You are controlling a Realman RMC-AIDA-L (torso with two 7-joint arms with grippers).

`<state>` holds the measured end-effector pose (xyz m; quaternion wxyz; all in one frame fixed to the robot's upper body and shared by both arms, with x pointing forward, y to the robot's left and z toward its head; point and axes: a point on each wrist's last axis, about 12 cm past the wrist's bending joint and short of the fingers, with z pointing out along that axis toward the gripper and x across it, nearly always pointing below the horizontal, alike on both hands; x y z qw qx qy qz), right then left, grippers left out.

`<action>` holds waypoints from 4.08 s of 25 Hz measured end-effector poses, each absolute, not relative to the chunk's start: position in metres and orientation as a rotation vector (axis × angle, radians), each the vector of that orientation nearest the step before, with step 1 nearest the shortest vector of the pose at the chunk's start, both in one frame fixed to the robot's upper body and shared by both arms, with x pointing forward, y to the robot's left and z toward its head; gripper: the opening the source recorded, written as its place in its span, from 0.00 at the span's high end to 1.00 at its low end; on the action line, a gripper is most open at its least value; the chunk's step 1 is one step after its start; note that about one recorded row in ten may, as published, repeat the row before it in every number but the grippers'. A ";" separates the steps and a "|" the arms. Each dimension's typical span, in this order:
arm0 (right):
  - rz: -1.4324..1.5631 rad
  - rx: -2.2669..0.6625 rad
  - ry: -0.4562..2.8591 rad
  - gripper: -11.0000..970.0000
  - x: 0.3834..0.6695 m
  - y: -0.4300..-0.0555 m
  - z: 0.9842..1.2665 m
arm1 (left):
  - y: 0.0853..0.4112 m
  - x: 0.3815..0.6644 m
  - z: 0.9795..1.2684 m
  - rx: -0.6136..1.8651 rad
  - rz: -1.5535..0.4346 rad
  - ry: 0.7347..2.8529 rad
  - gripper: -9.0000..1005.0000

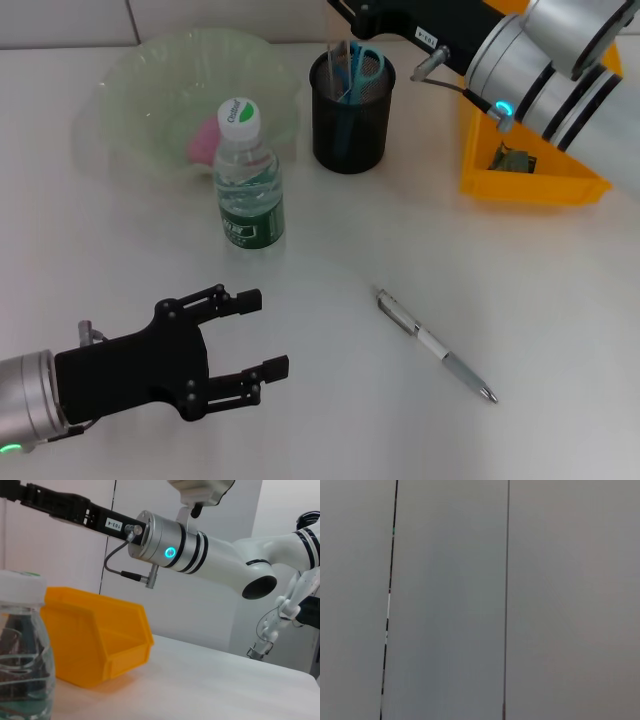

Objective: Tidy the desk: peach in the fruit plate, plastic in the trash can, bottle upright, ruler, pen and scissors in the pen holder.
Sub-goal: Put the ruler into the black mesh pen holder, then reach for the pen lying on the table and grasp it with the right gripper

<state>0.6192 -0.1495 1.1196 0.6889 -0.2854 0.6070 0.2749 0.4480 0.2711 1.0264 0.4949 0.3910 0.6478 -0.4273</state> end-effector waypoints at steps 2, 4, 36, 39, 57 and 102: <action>0.614 -0.639 1.364 0.60 0.619 -0.150 1.118 | 0.271 0.447 1.026 0.950 -1.036 1.568 0.21; 0.613 -0.637 1.370 0.60 0.619 -0.151 1.117 | 0.271 0.446 1.026 0.951 -1.037 1.566 0.21; 0.589 -0.640 1.433 0.54 0.619 -0.157 1.103 | 0.270 0.450 1.029 0.957 -1.037 1.551 0.21; 0.588 -0.637 1.432 0.47 0.619 -0.157 1.103 | 0.270 0.450 1.029 0.957 -1.037 1.550 0.21; 0.643 -0.582 1.532 0.21 0.588 -0.224 1.224 | 0.269 0.452 1.033 0.977 -1.052 1.527 0.21; 0.389 -1.169 2.677 0.26 0.557 -0.136 1.147 | 0.264 0.457 1.035 1.016 -1.072 1.514 0.21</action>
